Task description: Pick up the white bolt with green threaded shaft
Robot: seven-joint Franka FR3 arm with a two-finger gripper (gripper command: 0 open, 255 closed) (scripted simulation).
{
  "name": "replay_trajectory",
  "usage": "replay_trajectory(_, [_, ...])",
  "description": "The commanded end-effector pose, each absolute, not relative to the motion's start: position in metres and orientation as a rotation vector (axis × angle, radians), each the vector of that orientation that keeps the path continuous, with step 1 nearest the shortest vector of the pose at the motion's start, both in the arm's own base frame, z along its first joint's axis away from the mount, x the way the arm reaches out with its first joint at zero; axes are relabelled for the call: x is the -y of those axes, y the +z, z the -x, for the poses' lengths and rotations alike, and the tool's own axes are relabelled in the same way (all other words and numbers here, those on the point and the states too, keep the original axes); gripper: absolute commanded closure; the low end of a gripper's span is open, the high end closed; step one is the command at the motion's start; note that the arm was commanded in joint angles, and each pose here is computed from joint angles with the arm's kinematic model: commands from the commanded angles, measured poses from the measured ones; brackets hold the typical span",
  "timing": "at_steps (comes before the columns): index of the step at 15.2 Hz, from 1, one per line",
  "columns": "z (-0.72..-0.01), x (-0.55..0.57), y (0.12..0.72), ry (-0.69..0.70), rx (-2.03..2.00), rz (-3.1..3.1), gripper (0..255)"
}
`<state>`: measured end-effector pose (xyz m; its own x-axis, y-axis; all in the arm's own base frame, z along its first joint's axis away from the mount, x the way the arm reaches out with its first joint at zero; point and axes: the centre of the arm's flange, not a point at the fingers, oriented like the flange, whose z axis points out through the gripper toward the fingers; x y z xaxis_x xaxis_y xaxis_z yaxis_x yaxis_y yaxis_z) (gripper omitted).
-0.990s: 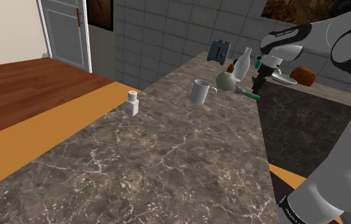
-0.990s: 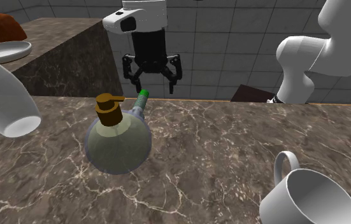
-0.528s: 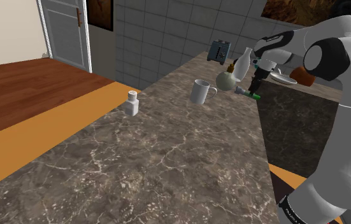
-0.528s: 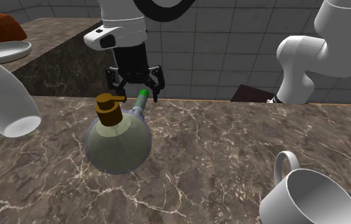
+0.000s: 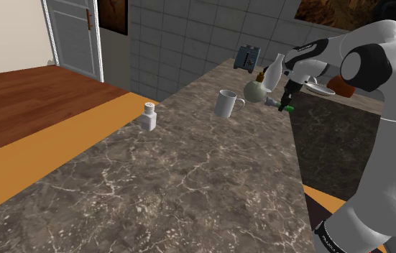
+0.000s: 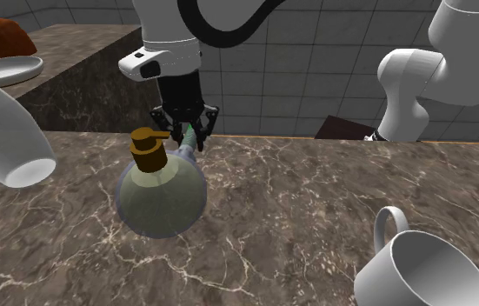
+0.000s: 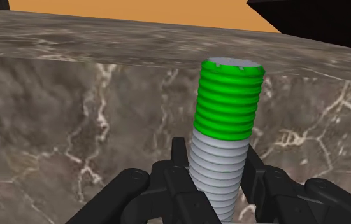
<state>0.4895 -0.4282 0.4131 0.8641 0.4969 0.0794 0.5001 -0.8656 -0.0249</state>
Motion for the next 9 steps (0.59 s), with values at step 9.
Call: replay_trajectory(9, [-0.490,0.427,0.419,-0.098,0.799,2.979,255])
